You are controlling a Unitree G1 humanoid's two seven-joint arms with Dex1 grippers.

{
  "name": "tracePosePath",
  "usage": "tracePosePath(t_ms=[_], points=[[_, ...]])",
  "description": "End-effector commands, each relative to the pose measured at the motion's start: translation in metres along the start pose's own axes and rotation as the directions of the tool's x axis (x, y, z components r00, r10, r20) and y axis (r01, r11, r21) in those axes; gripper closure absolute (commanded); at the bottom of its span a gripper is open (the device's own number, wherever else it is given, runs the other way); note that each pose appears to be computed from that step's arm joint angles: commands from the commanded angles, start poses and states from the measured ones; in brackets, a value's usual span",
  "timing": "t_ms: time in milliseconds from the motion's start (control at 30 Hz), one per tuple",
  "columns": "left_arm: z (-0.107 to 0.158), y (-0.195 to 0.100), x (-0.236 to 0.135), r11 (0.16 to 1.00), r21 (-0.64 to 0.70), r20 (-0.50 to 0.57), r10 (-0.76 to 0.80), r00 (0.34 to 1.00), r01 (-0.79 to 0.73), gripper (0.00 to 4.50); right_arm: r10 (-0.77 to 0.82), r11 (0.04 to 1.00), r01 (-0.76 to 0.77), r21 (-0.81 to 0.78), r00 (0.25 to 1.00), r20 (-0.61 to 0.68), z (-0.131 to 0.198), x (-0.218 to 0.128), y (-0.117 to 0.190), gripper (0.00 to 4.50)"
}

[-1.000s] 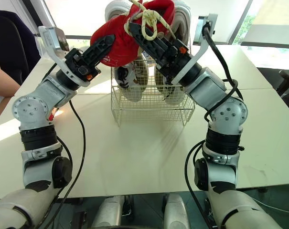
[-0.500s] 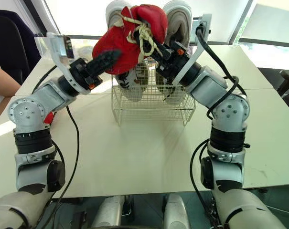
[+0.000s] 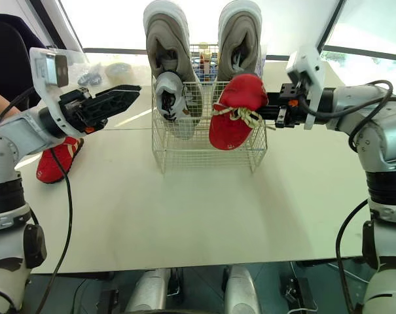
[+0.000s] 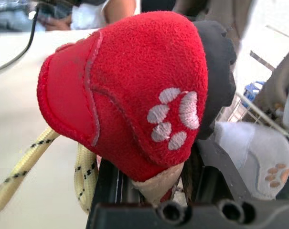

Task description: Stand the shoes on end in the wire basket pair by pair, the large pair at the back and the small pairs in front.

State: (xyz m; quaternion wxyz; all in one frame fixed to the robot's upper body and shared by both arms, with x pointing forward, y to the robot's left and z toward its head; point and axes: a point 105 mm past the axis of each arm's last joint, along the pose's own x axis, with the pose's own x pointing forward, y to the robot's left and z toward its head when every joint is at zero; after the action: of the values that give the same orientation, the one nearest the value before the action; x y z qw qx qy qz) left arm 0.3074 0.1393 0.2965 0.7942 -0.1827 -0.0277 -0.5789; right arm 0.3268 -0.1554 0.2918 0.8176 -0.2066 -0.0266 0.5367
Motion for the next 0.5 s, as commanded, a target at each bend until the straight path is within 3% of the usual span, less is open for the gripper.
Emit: tracePosePath(t_ms=[33,467,500], points=[[0.005,-0.007,0.002,0.999,0.045,0.025,-0.019,1.0,0.017,0.04,0.004,0.998,-0.007,-0.066,0.999,-0.033,-0.012,0.002,-0.005,3.96],[0.002,-0.006,0.004,0.999,0.048,0.024,0.0,1.0,-0.001,0.04,0.0,0.999,-0.004,-0.044,0.996,-0.084,-0.056,0.011,-0.004,3.96],[0.001,-0.006,0.004,0.999,0.051,0.022,0.003,1.0,-0.004,0.01,-0.004,0.999,0.0,-0.045,0.996,-0.093,-0.058,0.01,-0.003,3.47]])
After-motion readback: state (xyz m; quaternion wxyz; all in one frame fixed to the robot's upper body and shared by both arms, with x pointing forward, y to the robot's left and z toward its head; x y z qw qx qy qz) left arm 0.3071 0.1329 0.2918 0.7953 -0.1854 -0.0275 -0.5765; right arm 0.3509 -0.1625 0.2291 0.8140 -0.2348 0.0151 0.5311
